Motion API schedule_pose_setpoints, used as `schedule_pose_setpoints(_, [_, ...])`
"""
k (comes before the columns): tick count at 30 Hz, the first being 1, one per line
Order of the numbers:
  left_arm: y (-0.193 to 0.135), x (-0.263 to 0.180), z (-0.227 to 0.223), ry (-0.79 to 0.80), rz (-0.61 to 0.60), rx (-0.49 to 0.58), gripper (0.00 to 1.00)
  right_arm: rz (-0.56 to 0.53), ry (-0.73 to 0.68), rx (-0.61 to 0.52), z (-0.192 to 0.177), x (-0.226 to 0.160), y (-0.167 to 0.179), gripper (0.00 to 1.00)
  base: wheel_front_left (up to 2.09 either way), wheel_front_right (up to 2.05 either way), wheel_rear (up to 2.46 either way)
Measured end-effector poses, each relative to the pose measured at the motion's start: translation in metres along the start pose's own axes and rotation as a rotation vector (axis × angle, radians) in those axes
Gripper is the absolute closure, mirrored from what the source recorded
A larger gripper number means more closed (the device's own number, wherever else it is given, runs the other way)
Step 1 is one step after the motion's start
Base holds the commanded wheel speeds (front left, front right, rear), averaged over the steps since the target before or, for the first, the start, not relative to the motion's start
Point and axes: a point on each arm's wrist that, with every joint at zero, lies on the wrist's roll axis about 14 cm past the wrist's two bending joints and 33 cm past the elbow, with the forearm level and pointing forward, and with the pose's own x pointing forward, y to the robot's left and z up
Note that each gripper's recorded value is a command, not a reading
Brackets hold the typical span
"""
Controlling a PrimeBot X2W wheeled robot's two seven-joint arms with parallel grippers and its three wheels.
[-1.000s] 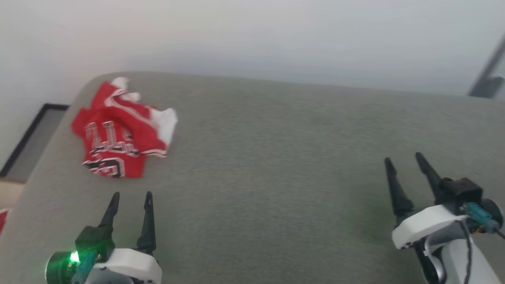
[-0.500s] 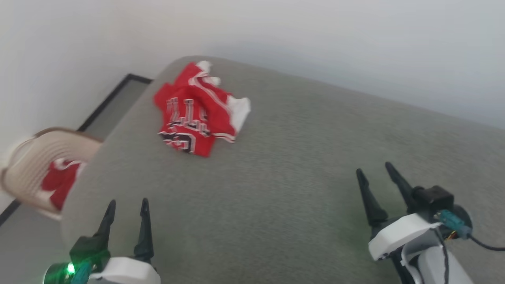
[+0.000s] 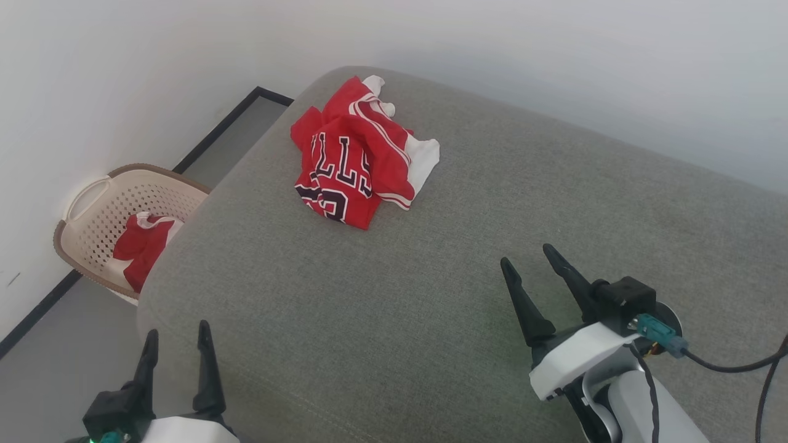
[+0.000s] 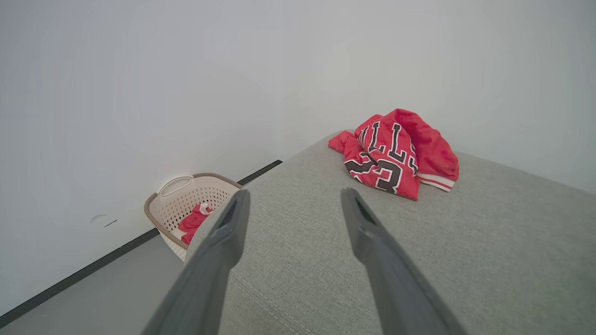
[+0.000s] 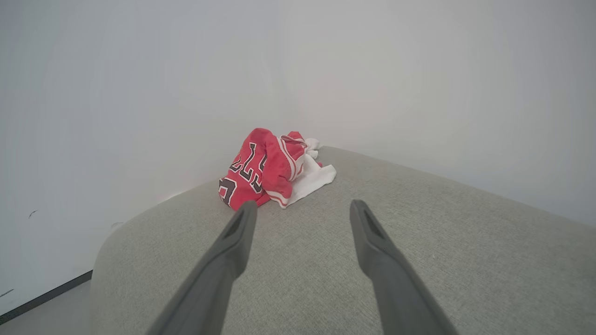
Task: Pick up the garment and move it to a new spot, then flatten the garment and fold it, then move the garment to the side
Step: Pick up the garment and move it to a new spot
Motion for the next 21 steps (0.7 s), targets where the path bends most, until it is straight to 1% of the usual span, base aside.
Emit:
schedule_pose_setpoints(4, [-0.005, 0.0, -0.001, 0.006, -0.015, -0.002, 0.0, 0.003, -0.001, 0.003, 0.0, 0.001, -0.001, 0.0, 0.0, 0.0, 0.0])
schedule_pose_setpoints(8, [-0.024, 0.009, -0.003, 0.008, -0.098, 0.017, 0.0, -0.032, -0.019, 0.008, 0.006, -0.002, -0.013, 0.0, 0.0, 0.0, 0.0])
schedule_pose_setpoints(11, [-0.044, 0.033, 0.015, -0.05, -0.158, 0.017, 0.0, -0.041, -0.031, -0.001, 0.01, -0.006, -0.018, 0.0, 0.0, 0.0, 0.0])
schedule_pose_setpoints(13, [-0.06, 0.052, 0.025, -0.077, -0.199, 0.008, 0.0, -0.059, -0.045, -0.007, 0.014, -0.007, -0.027, 0.0, 0.0, 0.0, 0.0])
schedule_pose_setpoints(15, [-0.078, 0.074, 0.031, -0.093, -0.247, 0.01, 0.0, -0.09, -0.052, -0.01, 0.015, -0.011, -0.042, 0.0, 0.0, 0.0, 0.0])
schedule_pose_setpoints(19, [-0.115, 0.123, 0.045, -0.129, -0.336, 0.065, 0.0, -0.18, -0.058, -0.001, 0.013, -0.026, -0.079, 0.0, 0.0, 0.0, 0.0])
schedule_pose_setpoints(21, [-0.132, 0.148, 0.048, -0.136, -0.362, 0.077, 0.0, -0.229, -0.061, 0.006, 0.012, -0.034, -0.098, 0.0, 0.0, 0.0, 0.0])
